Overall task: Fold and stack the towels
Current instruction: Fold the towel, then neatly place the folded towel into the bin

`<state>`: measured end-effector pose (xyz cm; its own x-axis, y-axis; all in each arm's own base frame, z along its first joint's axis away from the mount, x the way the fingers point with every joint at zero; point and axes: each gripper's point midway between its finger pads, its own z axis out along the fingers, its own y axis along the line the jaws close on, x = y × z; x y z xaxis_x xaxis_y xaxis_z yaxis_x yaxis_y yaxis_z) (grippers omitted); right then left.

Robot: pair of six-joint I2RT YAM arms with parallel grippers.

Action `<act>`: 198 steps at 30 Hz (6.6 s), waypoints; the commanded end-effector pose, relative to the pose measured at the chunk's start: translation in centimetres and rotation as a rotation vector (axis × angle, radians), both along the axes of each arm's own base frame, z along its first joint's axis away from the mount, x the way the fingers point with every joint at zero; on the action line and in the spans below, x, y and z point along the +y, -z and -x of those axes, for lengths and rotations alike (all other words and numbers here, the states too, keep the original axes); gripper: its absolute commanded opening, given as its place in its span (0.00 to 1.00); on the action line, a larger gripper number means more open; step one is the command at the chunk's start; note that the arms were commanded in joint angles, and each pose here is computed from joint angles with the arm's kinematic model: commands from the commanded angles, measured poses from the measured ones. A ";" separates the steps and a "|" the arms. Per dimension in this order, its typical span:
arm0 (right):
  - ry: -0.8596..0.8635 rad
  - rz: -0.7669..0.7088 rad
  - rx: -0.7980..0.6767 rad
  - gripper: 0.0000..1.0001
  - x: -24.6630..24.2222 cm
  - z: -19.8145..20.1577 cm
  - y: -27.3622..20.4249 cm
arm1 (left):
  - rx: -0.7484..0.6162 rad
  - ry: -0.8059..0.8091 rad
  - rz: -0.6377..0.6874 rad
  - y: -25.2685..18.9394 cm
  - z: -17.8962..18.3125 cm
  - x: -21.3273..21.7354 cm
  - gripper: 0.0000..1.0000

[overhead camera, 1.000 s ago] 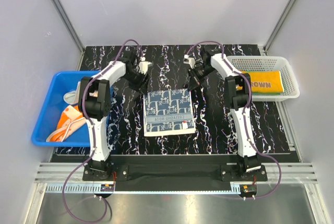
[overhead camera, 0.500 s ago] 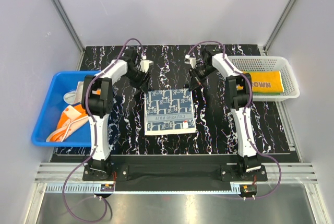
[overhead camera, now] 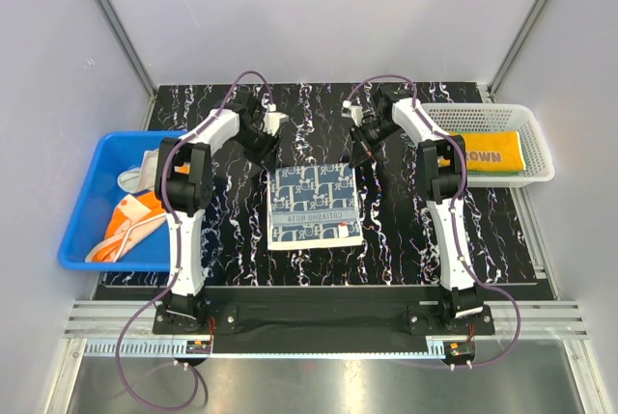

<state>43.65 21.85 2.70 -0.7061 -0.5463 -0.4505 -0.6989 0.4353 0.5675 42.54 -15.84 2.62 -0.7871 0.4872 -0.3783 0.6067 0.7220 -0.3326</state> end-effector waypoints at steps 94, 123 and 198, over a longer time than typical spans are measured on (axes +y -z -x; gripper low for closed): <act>0.638 0.151 0.139 0.32 1.1 17.2 -0.7 | -0.057 -0.349 0.129 -5.5 16.2 -6.9 0.35; 0.831 0.237 -0.007 0.68 -1.3 13.2 -2.4 | 0.016 -0.491 0.062 -2.2 18.4 -6.1 0.39; 1.044 0.427 -0.085 0.00 -33.1 -2.3 -14.5 | -0.386 -0.555 -0.246 -11.9 12.3 2.3 0.49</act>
